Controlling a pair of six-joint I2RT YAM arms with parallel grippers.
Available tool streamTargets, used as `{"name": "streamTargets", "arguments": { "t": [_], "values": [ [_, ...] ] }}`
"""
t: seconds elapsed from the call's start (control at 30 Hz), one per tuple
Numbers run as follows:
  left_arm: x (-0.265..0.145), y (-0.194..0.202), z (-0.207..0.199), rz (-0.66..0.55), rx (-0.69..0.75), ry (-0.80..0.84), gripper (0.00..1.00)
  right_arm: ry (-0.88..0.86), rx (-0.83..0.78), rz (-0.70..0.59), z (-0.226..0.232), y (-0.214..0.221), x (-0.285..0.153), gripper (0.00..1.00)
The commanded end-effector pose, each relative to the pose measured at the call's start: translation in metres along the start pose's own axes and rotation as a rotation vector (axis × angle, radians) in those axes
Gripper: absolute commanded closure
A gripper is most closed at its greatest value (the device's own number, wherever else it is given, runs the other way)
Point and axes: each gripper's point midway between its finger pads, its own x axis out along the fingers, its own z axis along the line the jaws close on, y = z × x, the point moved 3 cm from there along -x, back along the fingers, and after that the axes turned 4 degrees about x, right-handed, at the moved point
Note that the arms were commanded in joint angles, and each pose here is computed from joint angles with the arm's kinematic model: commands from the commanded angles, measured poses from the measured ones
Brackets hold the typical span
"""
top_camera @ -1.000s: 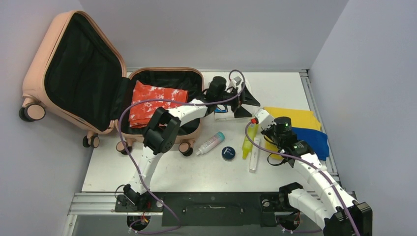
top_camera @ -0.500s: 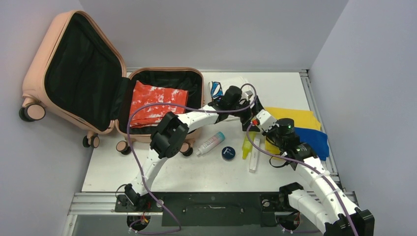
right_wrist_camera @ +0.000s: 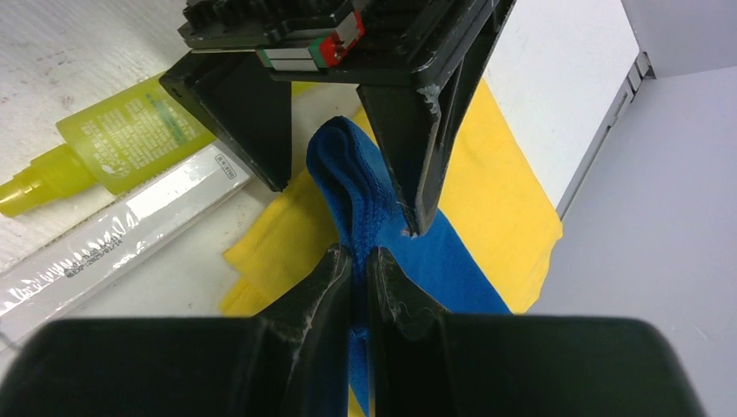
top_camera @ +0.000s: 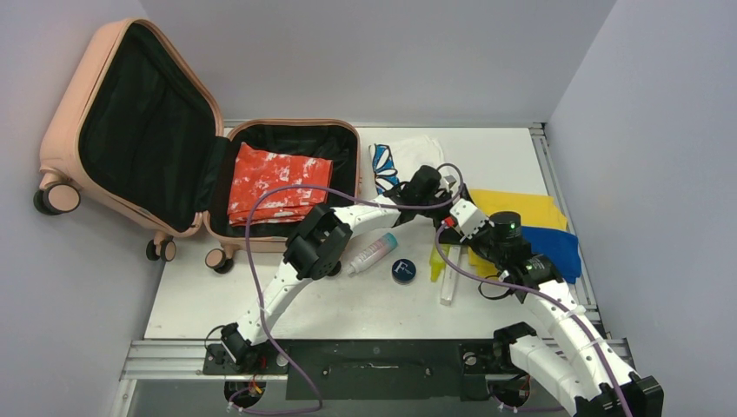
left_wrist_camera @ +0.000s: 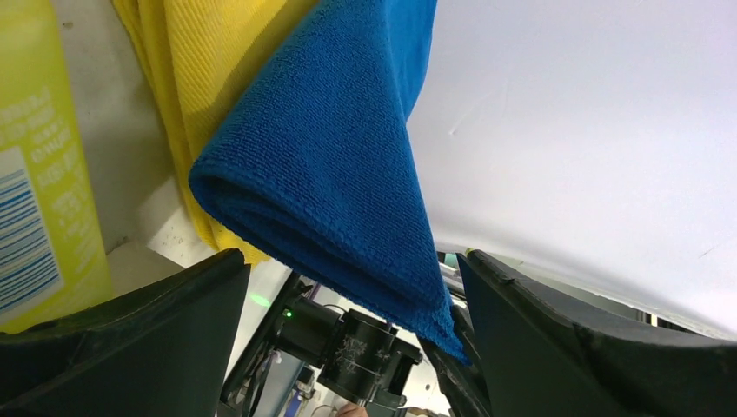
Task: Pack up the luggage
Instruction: Move the clothes to the center of the board.
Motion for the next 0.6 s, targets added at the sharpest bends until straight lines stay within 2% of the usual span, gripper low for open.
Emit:
{"name": "streamTargets", "arguments": {
  "t": [0.0, 0.57],
  "values": [
    [0.008, -0.004, -0.009, -0.015, 0.022, 0.034, 0.04, -0.021, 0.0, -0.06, 0.002, -0.012, -0.003, 0.95],
    [0.02, 0.006, -0.005, 0.014, 0.035, 0.065, 0.04, -0.127, -0.022, -0.069, 0.02, -0.013, -0.003, 0.94]
  ]
}}
